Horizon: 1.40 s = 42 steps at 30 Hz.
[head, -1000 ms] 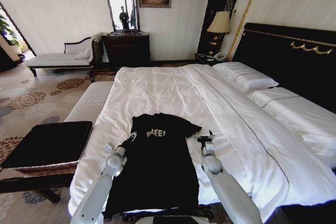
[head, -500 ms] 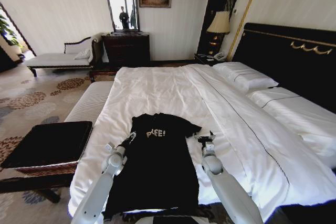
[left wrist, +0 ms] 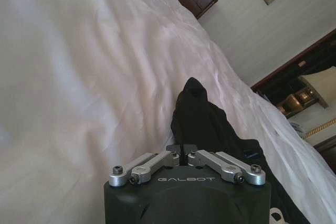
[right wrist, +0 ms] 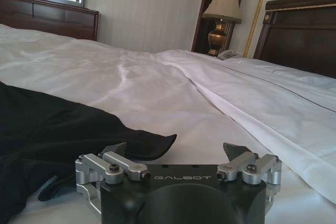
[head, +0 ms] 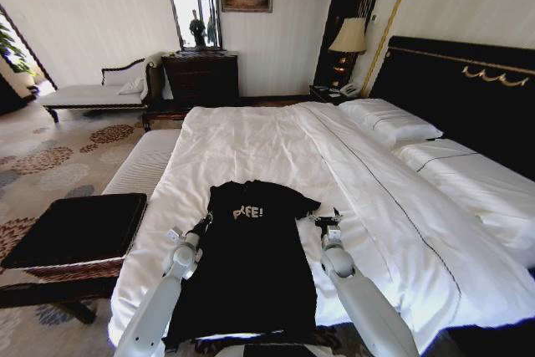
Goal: Fold the clothes on the bed and place them into the basket.
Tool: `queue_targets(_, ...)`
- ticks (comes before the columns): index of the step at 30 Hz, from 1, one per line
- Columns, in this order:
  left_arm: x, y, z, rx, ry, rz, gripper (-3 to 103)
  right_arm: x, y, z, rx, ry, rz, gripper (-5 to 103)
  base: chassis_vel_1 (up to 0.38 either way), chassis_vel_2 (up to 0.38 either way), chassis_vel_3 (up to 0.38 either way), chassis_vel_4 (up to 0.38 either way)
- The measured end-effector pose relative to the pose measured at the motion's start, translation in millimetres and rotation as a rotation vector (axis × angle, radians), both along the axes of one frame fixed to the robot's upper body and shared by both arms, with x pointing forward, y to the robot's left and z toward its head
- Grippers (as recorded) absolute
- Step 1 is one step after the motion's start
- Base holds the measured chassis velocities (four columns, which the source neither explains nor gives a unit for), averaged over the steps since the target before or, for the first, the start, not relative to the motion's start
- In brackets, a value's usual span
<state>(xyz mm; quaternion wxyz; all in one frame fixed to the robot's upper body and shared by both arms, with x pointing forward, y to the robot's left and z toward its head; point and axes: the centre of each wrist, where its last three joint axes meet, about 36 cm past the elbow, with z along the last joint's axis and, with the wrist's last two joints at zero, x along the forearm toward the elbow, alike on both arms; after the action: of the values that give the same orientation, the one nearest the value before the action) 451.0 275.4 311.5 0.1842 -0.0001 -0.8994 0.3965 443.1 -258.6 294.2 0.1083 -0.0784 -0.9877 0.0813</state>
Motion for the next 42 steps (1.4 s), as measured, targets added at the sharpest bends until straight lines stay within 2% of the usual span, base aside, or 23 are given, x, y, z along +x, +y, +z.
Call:
queue_targets(1,1.7,0.2,0.9,0.001,-0.003,0.001,3,-0.6,-0.3,-0.5,-0.001,0.001,0.000,100,0.000,0.000,0.000,0.000)
queue_targets(4,4.4,0.6,3.3,0.003,-0.010,0.001,0,-1.2,-1.1,-0.9,-0.002,0.002,-0.002,100,0.000,0.000,0.000,0.000)
queue_targets(11,8.0,6.8,13.4,0.025,-0.034,-0.004,0,-2.7,-1.3,-1.4,-0.002,0.004,-0.003,100,0.000,0.000,0.000,0.000)
queue_targets(14,8.7,16.3,17.8,0.052,-0.034,0.011,0,-2.3,-0.4,-1.1,0.000,0.002,-0.003,100,0.000,0.000,0.000,0.000)
queue_targets(16,8.8,29.9,22.6,0.069,-0.036,0.030,0,-1.5,-0.2,-0.5,0.000,0.001,-0.004,100,0.000,0.000,0.000,0.000)
queue_targets(23,10.9,69.0,30.9,0.075,-0.031,0.090,0,-1.1,0.3,-0.2,0.002,0.000,-0.004,100,0.000,0.000,0.000,0.000)
queue_targets(42,19.7,119.4,26.8,0.101,-0.009,0.182,0,-1.3,7.6,4.0,0.029,-0.007,0.004,100,0.000,0.000,0.000,0.000)
